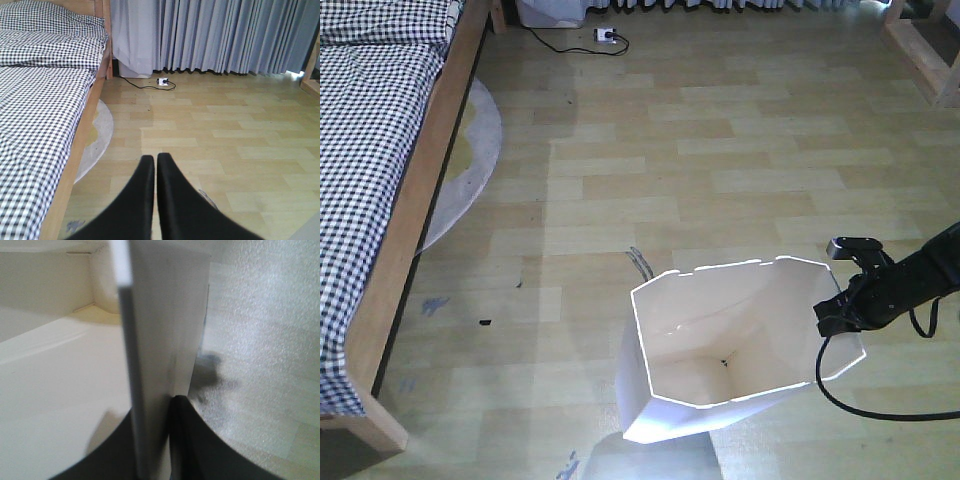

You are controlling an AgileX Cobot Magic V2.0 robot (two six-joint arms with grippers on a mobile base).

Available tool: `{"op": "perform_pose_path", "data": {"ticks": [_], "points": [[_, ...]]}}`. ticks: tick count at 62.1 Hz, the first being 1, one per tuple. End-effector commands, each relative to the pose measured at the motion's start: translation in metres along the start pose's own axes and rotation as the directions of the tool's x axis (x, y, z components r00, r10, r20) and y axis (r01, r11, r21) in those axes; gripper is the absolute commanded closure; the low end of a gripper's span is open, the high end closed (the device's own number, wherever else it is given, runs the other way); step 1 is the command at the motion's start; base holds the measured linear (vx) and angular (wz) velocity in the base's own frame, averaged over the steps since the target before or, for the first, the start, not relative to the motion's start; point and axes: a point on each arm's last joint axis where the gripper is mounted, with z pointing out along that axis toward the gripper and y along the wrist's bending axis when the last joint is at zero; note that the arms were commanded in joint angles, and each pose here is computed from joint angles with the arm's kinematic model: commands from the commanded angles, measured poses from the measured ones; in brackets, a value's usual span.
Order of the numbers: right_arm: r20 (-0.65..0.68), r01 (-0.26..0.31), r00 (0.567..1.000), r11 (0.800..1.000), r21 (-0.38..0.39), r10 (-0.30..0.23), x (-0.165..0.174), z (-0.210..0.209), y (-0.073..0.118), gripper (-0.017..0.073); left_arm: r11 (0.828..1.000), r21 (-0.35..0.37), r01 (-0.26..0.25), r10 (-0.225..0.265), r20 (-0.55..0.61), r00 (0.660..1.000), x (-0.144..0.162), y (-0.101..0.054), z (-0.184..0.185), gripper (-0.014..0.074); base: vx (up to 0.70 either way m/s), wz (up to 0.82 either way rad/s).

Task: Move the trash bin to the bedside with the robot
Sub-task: 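Drive forward toward the bed, dragging the bin with the right gripper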

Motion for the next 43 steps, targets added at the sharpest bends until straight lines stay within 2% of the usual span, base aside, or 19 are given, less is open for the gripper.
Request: {"op": "perform_pose_path", "data": {"ticks": [1, 43], "points": [[0.072, -0.016, 0.997, 0.994, -0.107, 0.024, -0.017, -0.0287, 0.0165, 0.0564, 1.0, 0.004, 0.01, -0.01, 0.071, 0.997, -0.003, 0.0, -0.0001, 0.0599, 0.29, -0.01], [0.072, -0.016, 0.997, 0.994, -0.107, 0.024, -0.017, -0.0287, 0.0165, 0.0564, 1.0, 0.004, 0.01, -0.01, 0.071, 0.997, -0.003, 0.0, -0.0001, 0.0599, 0.28, 0.0]]}}
